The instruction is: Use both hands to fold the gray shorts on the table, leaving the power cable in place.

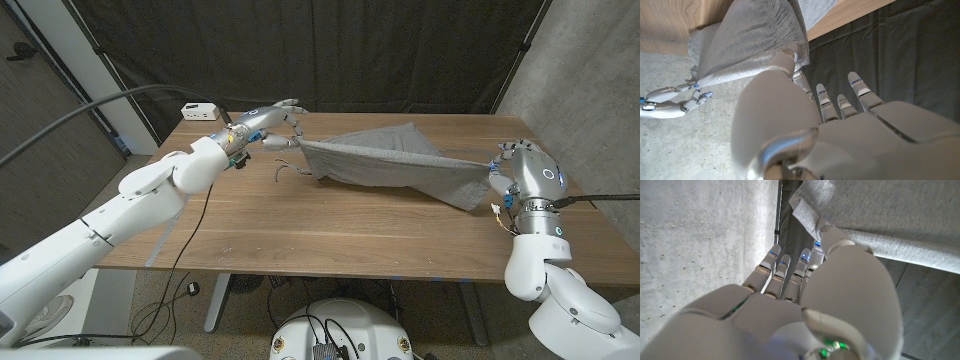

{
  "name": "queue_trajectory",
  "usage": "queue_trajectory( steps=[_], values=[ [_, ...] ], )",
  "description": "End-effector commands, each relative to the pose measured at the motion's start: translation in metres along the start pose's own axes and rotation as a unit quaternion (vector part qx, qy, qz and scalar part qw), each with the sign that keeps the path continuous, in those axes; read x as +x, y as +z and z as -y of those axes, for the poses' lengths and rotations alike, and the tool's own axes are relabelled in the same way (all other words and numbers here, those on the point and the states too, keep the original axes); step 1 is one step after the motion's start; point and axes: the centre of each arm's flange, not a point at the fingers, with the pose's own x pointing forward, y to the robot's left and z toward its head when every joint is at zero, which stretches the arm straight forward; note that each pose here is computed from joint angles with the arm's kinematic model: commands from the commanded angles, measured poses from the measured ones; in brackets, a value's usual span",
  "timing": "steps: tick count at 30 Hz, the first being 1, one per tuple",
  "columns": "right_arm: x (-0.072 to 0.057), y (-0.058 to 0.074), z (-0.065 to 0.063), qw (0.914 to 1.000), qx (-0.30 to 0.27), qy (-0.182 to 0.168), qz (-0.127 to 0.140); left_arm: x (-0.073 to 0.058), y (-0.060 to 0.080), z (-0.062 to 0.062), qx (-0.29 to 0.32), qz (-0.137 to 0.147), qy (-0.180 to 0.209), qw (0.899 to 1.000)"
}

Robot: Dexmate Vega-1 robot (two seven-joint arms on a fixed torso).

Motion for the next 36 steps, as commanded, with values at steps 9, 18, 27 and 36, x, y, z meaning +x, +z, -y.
queue_trajectory(
  steps=[9,18,27,36],
  values=[
    [0.09,0.019,-0.021,0.9977,0.003,-0.034,0.058,0.014,-0.017,-0.008,-0.073,-0.003,-0.044,0.996],
    [0.121,0.029,-0.031,0.9964,0.005,-0.043,0.073,0.019,-0.025,-0.009,-0.075,-0.015,-0.047,0.996],
    [0.148,0.036,-0.039,0.9958,0.003,-0.048,0.078,0.026,-0.032,-0.008,-0.071,-0.035,-0.043,0.996],
    [0.178,0.045,-0.045,0.995,-0.002,-0.043,0.09,0.036,-0.043,-0.007,-0.076,-0.051,-0.037,0.995]
  ],
)
